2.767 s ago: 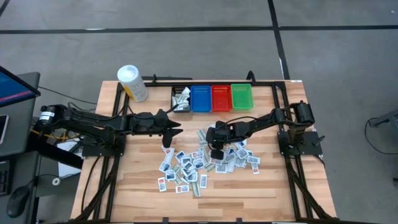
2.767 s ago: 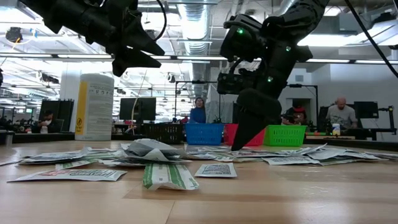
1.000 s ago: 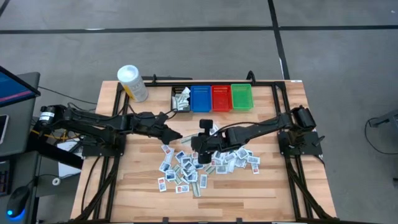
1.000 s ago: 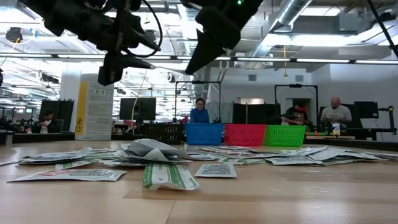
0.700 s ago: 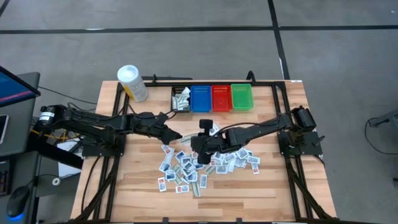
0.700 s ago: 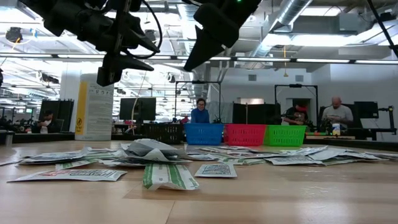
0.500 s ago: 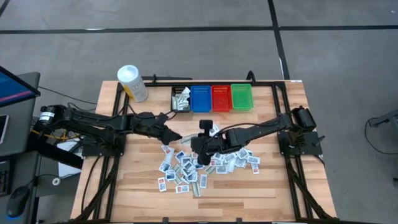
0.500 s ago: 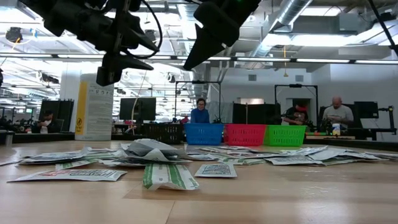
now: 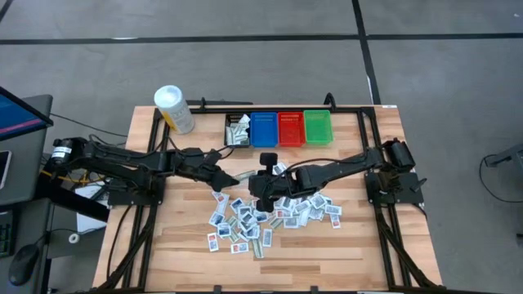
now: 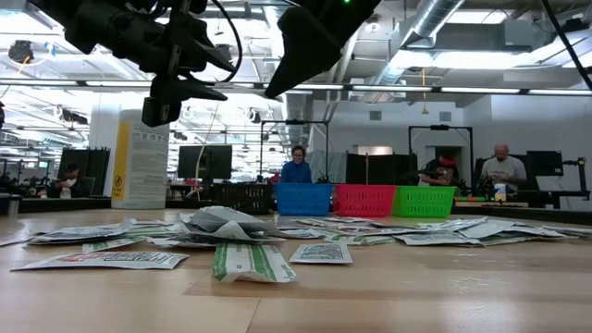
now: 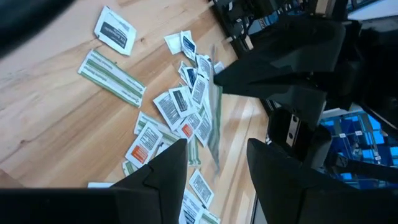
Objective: Pick & Place First Aid Supplies
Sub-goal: Put the green bandage pack in the black bin
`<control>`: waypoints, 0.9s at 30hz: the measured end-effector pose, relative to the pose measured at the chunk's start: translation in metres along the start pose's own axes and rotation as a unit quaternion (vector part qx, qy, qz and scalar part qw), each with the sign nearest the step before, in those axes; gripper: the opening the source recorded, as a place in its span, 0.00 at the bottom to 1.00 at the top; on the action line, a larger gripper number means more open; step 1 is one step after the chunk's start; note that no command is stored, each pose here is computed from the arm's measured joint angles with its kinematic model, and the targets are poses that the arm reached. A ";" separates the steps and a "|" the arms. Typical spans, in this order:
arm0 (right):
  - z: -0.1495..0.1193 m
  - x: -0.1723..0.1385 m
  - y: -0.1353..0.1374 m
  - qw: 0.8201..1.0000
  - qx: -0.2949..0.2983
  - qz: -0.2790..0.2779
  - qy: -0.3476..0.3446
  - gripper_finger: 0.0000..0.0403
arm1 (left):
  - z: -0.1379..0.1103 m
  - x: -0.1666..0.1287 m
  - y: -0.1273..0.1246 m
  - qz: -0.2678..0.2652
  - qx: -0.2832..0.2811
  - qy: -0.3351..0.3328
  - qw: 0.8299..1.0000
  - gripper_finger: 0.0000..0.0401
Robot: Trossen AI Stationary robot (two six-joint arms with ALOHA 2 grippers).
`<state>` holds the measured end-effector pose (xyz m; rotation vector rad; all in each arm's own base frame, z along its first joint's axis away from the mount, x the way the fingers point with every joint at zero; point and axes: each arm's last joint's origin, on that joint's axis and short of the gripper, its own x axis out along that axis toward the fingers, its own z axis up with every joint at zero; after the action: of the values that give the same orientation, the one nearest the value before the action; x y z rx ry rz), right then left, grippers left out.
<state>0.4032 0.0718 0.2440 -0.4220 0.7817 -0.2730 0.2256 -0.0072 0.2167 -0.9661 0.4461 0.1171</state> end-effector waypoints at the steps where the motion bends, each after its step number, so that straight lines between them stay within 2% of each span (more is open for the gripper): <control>1: 0.000 0.000 -0.001 1.000 0.001 -0.001 -0.001 0.00 | 0.000 0.000 0.000 0.000 0.001 0.000 1.000 0.42; 5: 0.002 0.000 0.000 1.000 0.004 -0.001 -0.008 0.00 | 0.000 0.000 0.000 0.000 0.003 0.000 1.000 0.41; 8: 0.002 0.000 0.000 1.000 0.001 0.000 -0.010 0.00 | 0.000 0.000 0.000 0.001 0.020 -0.001 1.000 0.35; 17: 0.002 0.000 0.000 1.000 0.002 0.000 -0.010 0.00 | 0.000 0.000 0.000 0.000 0.059 -0.002 0.998 0.03; 27: 0.003 0.000 -0.001 1.000 0.004 0.000 -0.013 0.00 | 0.000 0.000 0.000 0.001 0.068 -0.003 0.998 0.01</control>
<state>0.4052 0.0719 0.2459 -0.4171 0.7559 -0.2706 0.2257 -0.0071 0.2169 -0.8315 0.4443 0.0889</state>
